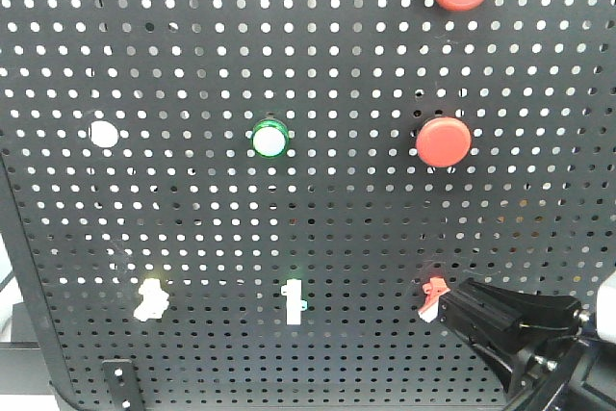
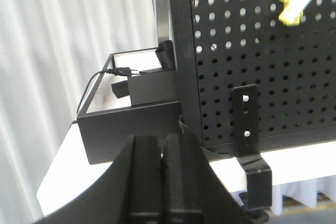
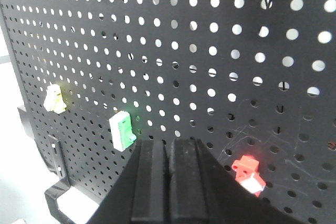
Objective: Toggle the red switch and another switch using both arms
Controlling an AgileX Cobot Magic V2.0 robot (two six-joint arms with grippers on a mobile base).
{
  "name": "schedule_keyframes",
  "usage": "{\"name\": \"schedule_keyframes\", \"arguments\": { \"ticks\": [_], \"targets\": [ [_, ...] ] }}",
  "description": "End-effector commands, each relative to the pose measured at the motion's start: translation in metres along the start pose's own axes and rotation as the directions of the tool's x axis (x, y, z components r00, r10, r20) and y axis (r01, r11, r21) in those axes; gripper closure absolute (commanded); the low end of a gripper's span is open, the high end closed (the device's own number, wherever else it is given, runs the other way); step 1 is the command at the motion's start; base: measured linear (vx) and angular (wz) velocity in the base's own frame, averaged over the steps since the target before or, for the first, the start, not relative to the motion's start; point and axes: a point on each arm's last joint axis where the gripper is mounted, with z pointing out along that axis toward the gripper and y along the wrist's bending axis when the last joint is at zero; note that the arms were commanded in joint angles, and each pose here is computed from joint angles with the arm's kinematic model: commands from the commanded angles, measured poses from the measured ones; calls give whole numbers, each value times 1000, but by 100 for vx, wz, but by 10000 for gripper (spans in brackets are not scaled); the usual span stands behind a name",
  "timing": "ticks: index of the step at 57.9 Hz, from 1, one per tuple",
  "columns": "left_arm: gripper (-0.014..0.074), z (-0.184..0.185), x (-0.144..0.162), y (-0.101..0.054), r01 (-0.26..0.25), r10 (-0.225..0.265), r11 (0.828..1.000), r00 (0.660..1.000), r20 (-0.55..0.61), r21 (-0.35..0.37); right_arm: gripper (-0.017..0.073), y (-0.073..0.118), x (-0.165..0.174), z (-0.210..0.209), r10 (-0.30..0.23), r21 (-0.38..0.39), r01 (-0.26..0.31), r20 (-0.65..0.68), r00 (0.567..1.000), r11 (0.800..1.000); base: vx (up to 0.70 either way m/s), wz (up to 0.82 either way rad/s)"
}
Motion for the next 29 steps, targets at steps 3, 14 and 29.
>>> {"name": "schedule_keyframes", "arguments": {
  "ticks": [3, 14, 29],
  "targets": [
    [592, -1, 0, 0, 3, -3, 1000, 998, 55, -11, 566, 2, -16, -2, -8, -30, 10, 70, 997, 1000, 0, 0],
    [592, -2, 0, 1, 14, -13, 1000, 998, 62, -16, 566, 2, -15, -2, -9, -29, 10, 68, 998, 1000, 0, 0],
    [592, -2, 0, 1, 15, -14, 1000, 998, 59, -17, 566, 2, -15, -2, -9, -29, 10, 68, 998, 1000, 0, 0]
  ]
}}
